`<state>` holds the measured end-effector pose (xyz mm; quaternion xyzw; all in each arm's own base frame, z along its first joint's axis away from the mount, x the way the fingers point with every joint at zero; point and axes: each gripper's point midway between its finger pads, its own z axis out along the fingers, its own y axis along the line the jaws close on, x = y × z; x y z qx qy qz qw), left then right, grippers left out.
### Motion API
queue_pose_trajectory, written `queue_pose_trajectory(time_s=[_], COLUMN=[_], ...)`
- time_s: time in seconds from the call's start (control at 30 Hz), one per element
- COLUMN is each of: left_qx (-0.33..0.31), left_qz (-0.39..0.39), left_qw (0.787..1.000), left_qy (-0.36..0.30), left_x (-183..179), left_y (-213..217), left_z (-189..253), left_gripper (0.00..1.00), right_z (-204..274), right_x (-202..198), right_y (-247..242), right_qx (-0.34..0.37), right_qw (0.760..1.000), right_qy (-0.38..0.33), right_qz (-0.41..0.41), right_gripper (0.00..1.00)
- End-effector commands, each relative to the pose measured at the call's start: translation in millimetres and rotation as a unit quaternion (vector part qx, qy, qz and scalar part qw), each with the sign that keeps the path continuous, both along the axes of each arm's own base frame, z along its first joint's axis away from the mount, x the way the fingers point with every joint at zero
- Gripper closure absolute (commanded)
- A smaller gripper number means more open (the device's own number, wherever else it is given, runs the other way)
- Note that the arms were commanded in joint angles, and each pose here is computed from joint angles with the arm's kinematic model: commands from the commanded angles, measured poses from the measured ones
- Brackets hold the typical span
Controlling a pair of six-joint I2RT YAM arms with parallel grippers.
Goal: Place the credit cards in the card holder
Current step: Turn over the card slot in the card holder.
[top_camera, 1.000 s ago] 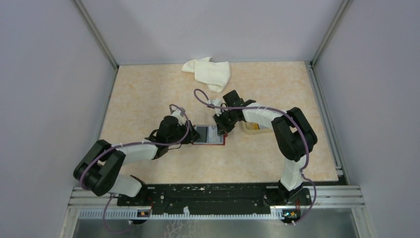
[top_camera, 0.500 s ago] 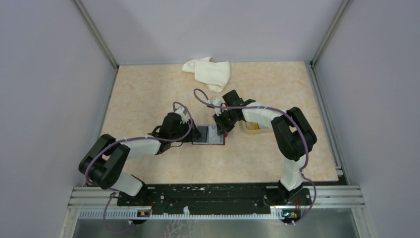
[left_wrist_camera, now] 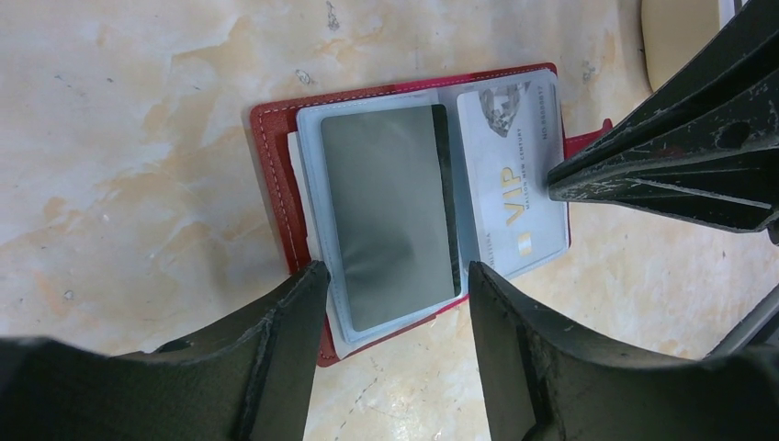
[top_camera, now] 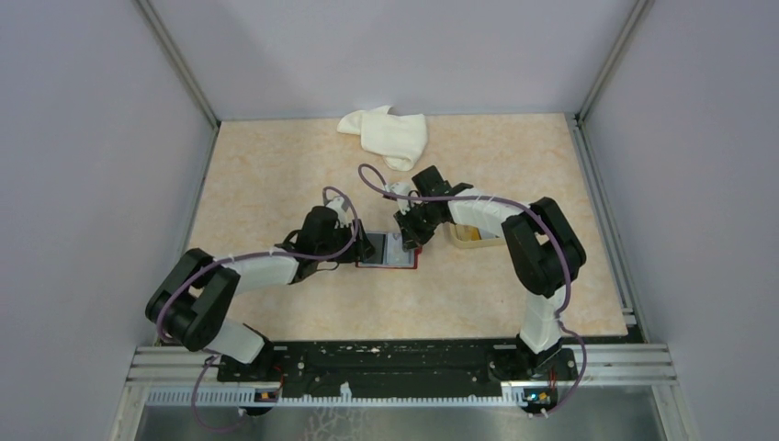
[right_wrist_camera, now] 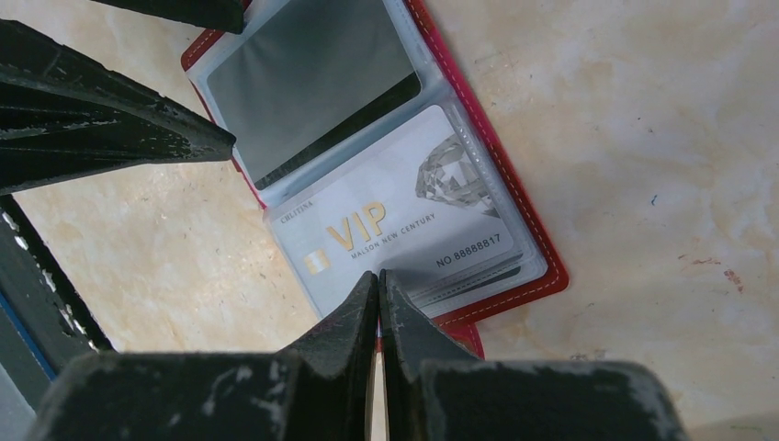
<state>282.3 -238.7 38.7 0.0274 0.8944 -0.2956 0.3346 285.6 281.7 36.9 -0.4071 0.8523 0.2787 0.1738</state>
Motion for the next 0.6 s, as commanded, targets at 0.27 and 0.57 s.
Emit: queue_pose_trajectory(time_s=[0.27, 0.57], left_qx=[0.02, -0.012], left_qz=[-0.009, -0.029], left_qw=[1.0, 0.999], left_qy=[0.007, 0.013], left_x=[-3.1, -7.0], left_y=[4.4, -8.1], left_z=[-3.2, -0.1], left_gripper=[0.34, 0.38], right_z=[-7.5, -6.3], right_x=[-0.2, -0.8], right_y=[1.3, 2.2], right_qx=[-0.015, -0.013], right_qw=[1.0, 1.0], right_qy=[0.0, 0.002], right_qz=[0.012, 0.014], right_gripper=[0.97, 0.97])
